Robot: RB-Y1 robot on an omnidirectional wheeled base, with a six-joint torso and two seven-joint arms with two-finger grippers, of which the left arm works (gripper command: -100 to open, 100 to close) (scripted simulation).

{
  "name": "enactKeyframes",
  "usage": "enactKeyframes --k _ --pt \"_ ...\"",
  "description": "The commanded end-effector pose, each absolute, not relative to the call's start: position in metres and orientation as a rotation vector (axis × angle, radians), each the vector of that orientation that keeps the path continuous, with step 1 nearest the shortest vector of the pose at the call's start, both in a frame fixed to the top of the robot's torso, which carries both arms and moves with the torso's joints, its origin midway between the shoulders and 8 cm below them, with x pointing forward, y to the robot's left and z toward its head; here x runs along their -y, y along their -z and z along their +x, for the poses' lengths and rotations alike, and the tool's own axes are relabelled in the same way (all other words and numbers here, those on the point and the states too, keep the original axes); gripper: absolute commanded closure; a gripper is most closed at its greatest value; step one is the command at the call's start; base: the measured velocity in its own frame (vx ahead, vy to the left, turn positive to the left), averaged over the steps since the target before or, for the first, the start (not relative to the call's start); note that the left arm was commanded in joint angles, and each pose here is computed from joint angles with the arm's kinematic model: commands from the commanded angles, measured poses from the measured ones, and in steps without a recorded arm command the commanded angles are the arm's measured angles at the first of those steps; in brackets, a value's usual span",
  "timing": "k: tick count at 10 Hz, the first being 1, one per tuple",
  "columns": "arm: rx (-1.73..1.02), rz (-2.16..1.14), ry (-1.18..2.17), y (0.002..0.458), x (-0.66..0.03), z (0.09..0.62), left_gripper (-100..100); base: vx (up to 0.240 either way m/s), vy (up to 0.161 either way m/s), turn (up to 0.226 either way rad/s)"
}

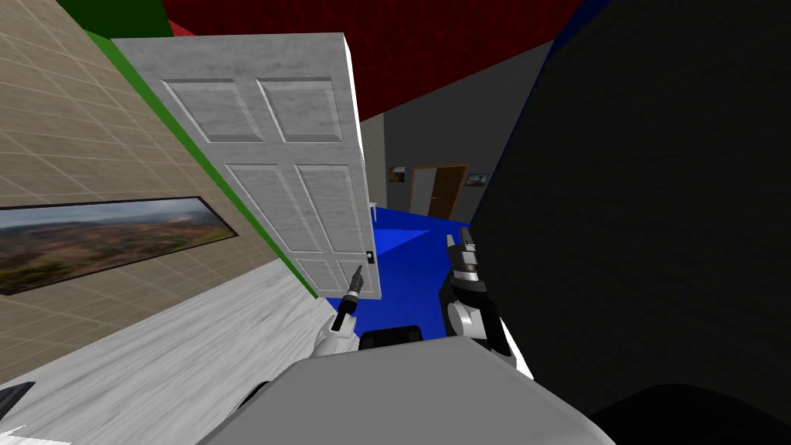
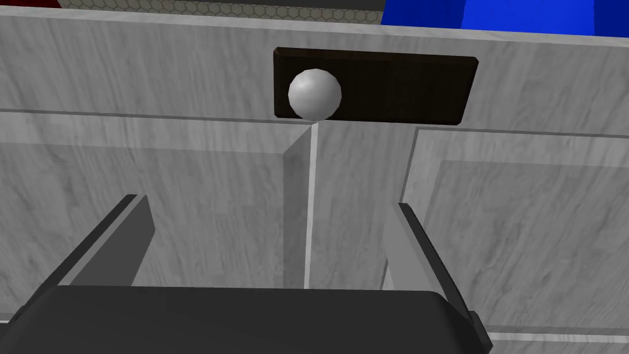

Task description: Push the door open

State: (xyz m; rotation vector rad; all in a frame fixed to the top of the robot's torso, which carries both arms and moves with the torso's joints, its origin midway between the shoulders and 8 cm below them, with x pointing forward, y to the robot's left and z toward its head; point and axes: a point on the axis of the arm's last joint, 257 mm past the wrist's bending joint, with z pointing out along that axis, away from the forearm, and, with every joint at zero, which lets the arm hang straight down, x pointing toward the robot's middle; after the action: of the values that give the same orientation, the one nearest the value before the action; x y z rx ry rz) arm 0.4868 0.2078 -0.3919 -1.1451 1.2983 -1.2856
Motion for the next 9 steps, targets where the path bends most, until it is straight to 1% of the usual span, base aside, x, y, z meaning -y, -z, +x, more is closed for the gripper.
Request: enactKeyframes --k 1,7,8,9 --pt "-1.296 -1.141 1.281 0.3913 -0.2112 0.4862 -100 0.164 -0.045 -0.019" --pt "-1.277 -1.144 1.276 0.3914 -0.2148 0.4823 -100 0.213 -0.015 -0.024" --pt "-1.28 -1.143 1.275 0.3914 -0.2151 0.4828 -100 0.089 0.0 0.003" --pt "-1.28 -1.143 1.275 0.3914 -0.2151 0.4828 100 -0.019 -0.003 0.004"
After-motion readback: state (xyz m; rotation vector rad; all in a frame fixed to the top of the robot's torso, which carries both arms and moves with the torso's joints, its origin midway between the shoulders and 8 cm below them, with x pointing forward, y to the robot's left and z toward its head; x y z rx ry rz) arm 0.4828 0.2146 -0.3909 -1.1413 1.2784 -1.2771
